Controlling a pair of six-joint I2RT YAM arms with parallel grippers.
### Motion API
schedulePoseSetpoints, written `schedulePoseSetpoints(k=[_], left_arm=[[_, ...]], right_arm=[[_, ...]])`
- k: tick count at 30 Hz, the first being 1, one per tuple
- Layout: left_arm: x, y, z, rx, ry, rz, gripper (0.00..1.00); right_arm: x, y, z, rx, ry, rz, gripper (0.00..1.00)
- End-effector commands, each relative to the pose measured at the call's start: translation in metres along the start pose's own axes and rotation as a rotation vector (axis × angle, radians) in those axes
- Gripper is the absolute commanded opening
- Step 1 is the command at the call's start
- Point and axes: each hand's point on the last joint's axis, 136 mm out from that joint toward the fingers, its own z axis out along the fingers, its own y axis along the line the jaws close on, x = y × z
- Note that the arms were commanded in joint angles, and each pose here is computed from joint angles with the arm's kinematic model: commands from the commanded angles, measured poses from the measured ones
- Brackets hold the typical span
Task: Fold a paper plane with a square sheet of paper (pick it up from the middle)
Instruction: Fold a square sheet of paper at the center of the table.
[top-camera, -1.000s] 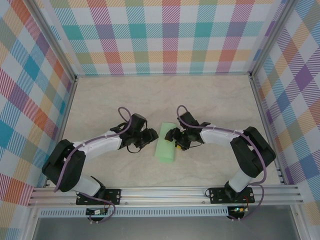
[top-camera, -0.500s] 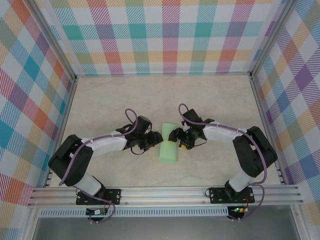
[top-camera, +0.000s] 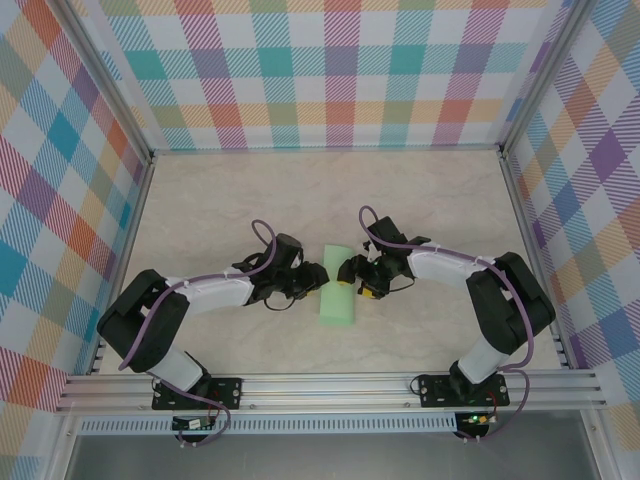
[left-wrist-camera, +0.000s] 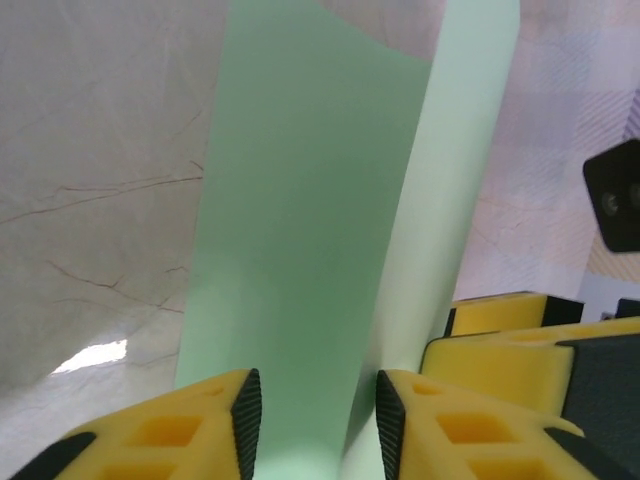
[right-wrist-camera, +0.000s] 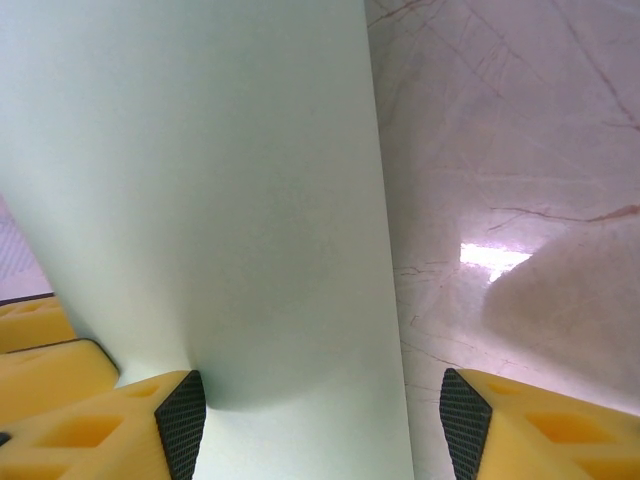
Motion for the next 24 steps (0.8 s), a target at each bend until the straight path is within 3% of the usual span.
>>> schedulePoseSetpoints(k=[1, 3, 10, 24], left_arm=[[0.005, -0.005, 0.003, 0.031, 0.018, 0.024, 0.25], [0.004, -0.005, 0.002, 0.030, 0.008, 0.031, 0.18], [0.003, 0.004, -0.002, -0.017, -0.011, 0.044, 0.09], [0.005, 0.007, 0.005, -0.020, 0.008, 0.035, 0.09]], right_arm=[[0.000, 0.008, -0.007, -0.028, 0.000, -0.030, 0.66], [0.000, 0.008, -0.007, -0.029, -0.001, -0.032, 0.66], [-0.002, 0.010, -0.019, -0.055, -0.005, -0.043, 0.67], [-0.002, 0.006, -0.006, -0.092, 0.077, -0.040, 0.60]])
